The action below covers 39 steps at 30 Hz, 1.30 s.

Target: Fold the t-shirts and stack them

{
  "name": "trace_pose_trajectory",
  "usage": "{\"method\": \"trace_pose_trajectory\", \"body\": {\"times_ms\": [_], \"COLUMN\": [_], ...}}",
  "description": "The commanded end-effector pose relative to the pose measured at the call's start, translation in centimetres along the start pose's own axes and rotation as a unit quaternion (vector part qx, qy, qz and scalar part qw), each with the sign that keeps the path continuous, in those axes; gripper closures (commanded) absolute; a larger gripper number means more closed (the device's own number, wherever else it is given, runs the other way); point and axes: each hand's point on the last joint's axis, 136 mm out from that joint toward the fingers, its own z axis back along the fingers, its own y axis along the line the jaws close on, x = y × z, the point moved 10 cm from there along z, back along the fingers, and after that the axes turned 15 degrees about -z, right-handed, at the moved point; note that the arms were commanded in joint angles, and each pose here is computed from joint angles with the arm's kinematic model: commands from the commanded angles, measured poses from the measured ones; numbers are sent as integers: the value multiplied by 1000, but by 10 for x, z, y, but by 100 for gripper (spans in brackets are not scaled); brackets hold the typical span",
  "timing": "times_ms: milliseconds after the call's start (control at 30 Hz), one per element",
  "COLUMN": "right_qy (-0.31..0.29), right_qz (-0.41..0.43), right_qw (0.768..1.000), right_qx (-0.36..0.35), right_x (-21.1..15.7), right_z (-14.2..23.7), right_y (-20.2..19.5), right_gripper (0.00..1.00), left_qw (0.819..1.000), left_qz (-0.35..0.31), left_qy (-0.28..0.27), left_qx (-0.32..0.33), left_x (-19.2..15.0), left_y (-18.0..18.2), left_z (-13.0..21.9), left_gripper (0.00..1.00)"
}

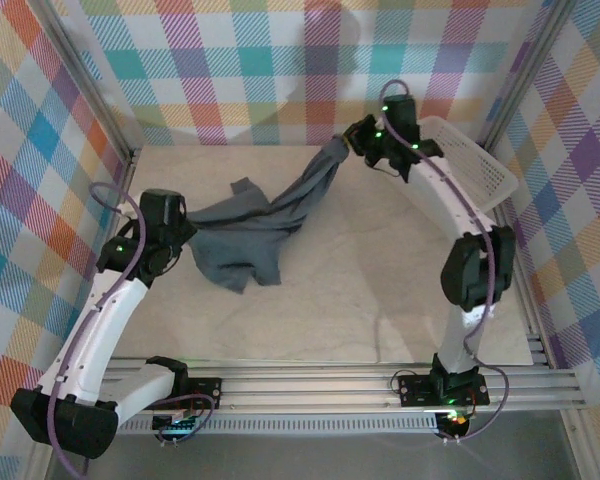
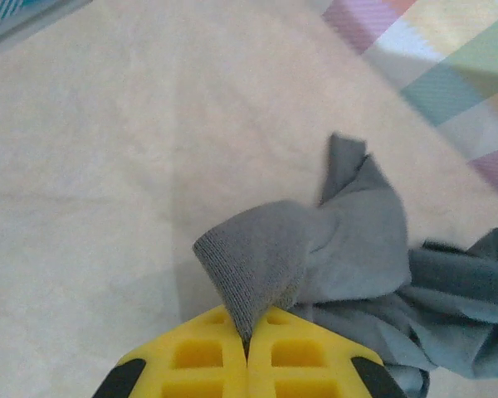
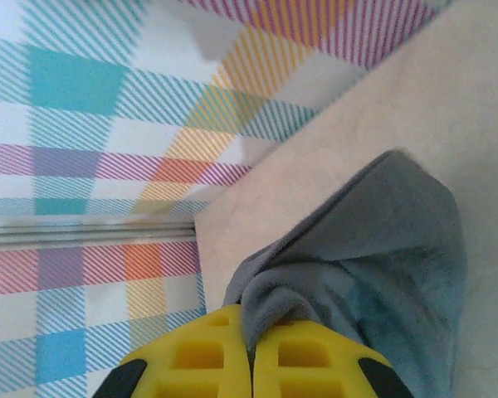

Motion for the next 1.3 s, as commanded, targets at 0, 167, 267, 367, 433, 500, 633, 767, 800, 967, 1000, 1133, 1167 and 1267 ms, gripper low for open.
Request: {"method": "trace_pose_trajectory", "body": {"times_ms": [0, 167, 267, 367, 433, 500, 633, 767, 800, 967, 1000, 1133, 1167, 1267], "right_qy": [3, -19, -34, -75, -110, -144, -181, -153, -147, -90, -72, -20, -16, -7], "right_qz": [32, 44, 73, 106, 121, 132, 136, 124, 115, 86, 79, 66, 60, 49], "right_qw": [999, 998, 995, 987, 979, 971, 961, 972, 976, 992, 994, 994, 993, 990], "right_qx": [8, 37, 64, 100, 120, 142, 157, 124, 109, 23, 3, -88, -103, -129], "right_x": [-8, -18, -31, -45, -51, -56, -47, -21, -12, 20, 24, 26, 23, 6], "right_z": [43, 102, 141, 188, 217, 240, 249, 189, 167, 69, 51, 18, 18, 30], "right_y": [17, 22, 24, 23, 22, 23, 34, 33, 30, 0, -10, -45, -55, -84], "right_gripper": [100, 100, 100, 100, 100, 100, 100, 100, 100, 89, 74, 50, 46, 44], "left_qw": [998, 995, 992, 987, 984, 980, 975, 983, 987, 997, 998, 995, 992, 977], "left_qz": [11, 33, 45, 60, 71, 78, 85, 66, 59, 56, 56, 28, 21, 12], "left_qy": [-50, -83, -104, -129, -143, -156, -174, -152, -139, -53, -28, 77, 99, 160], "left_qx": [-21, -45, -57, -70, -80, -91, -107, -80, -55, -7, 0, 64, 82, 138], "left_x": [25, 28, 27, 26, 27, 30, 46, 59, 60, 64, 63, 51, 43, 11], "left_y": [-2, 7, 16, 25, 28, 29, 19, -3, -7, -15, -14, -6, -2, 19], "left_z": [21, 47, 64, 81, 91, 99, 103, 67, 49, -48, -68, -102, -103, -96], "left_gripper": [100, 100, 100, 100, 100, 100, 100, 100, 100, 100, 88, 43, 40, 39]}}
